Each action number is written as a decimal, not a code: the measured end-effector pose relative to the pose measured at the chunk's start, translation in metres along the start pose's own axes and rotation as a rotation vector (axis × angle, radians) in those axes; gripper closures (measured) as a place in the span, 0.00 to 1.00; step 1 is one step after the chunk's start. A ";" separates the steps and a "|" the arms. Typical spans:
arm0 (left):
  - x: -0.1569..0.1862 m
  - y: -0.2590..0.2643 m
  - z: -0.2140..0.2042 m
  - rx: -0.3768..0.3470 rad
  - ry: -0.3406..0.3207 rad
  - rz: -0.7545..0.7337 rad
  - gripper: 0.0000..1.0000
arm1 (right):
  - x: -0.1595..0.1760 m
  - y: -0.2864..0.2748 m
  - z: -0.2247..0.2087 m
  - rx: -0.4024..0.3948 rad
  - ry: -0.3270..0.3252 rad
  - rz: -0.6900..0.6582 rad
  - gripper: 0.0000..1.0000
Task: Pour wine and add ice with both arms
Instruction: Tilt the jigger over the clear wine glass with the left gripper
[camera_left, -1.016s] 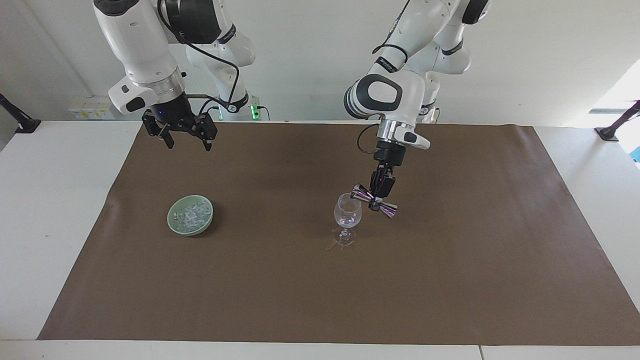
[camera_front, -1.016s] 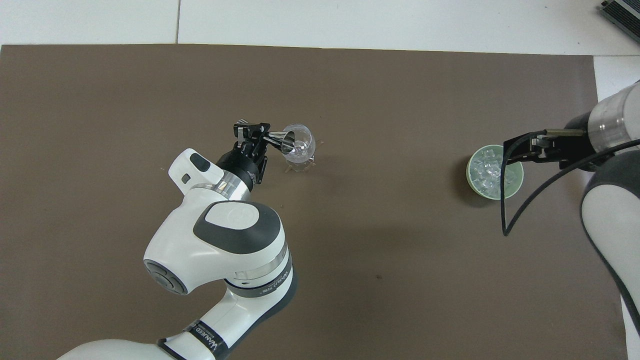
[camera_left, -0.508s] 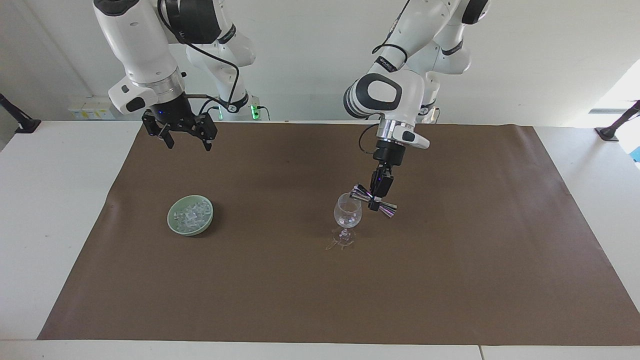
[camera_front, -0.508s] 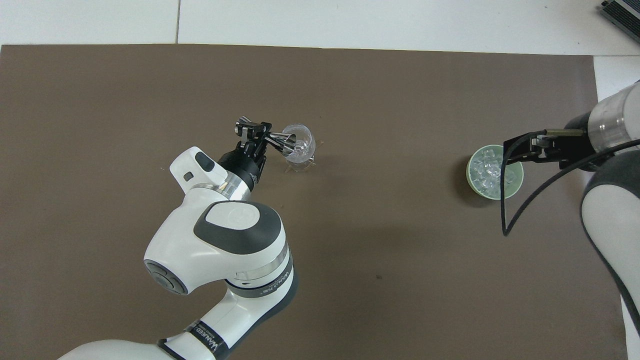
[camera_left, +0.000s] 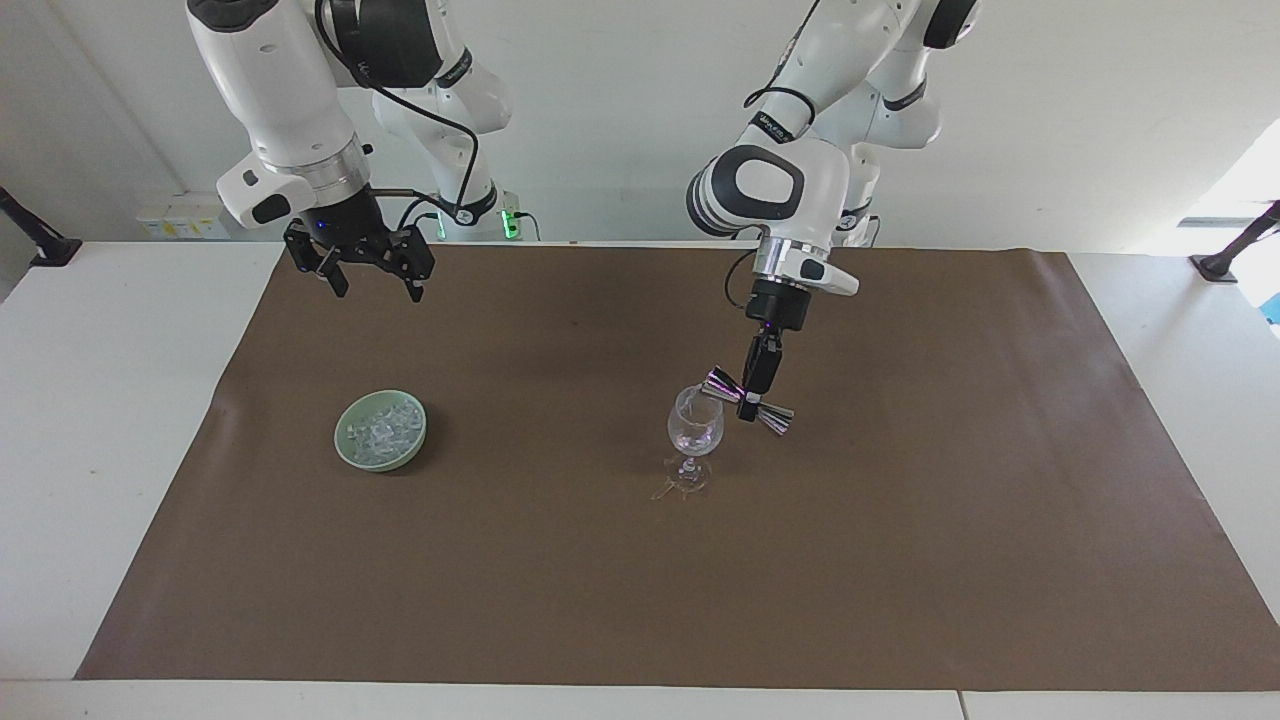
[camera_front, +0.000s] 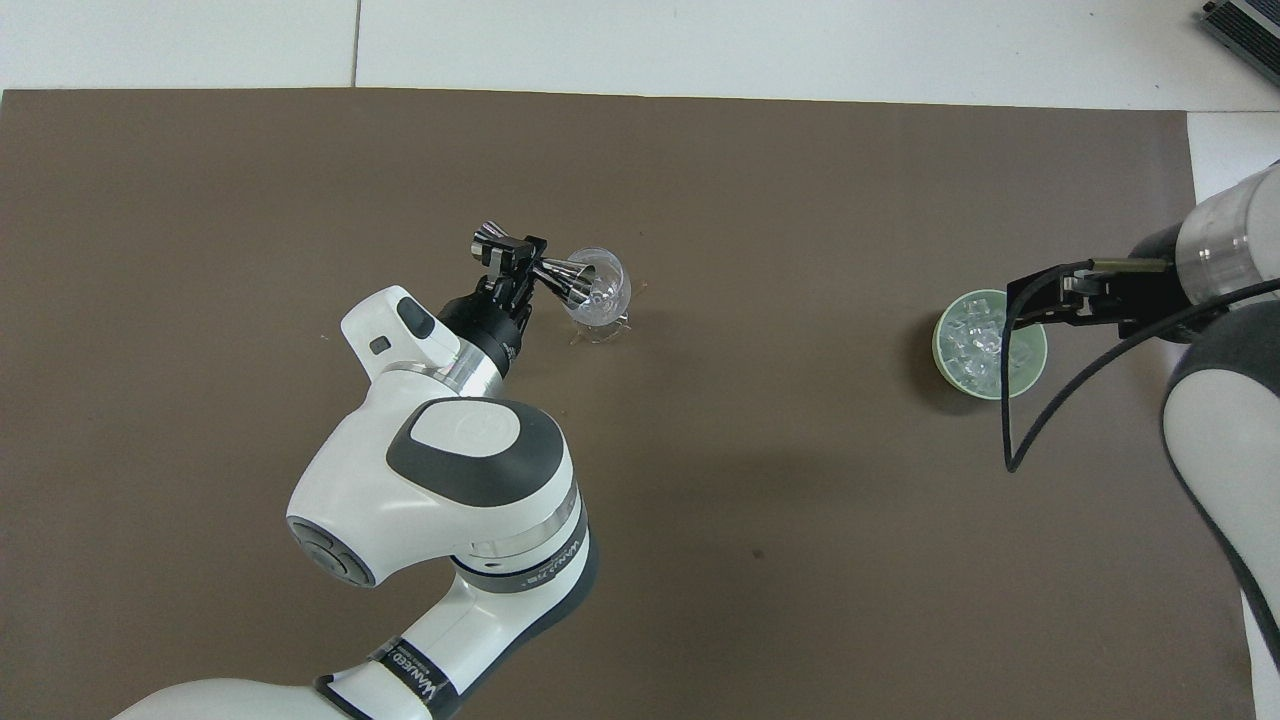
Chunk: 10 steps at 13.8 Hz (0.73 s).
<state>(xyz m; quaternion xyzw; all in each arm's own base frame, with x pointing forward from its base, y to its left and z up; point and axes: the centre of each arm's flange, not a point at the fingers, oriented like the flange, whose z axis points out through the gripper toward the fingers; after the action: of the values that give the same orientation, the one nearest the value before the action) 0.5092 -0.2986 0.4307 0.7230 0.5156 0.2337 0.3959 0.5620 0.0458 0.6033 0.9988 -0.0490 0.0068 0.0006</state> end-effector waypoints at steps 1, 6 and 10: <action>0.000 0.001 0.000 -0.003 -0.001 0.013 0.78 | 0.000 0.000 0.000 0.000 0.000 0.000 0.00; 0.000 0.007 0.002 -0.013 -0.001 0.050 0.78 | 0.000 0.000 0.000 0.000 0.000 0.000 0.00; 0.002 0.012 0.003 -0.023 0.000 0.079 0.78 | 0.000 0.000 0.000 0.000 0.000 0.000 0.00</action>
<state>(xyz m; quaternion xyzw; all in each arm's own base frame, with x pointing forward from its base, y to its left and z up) 0.5189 -0.3000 0.4381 0.7382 0.4841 0.2550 0.3945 0.5620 0.0458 0.6032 0.9988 -0.0490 0.0068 0.0006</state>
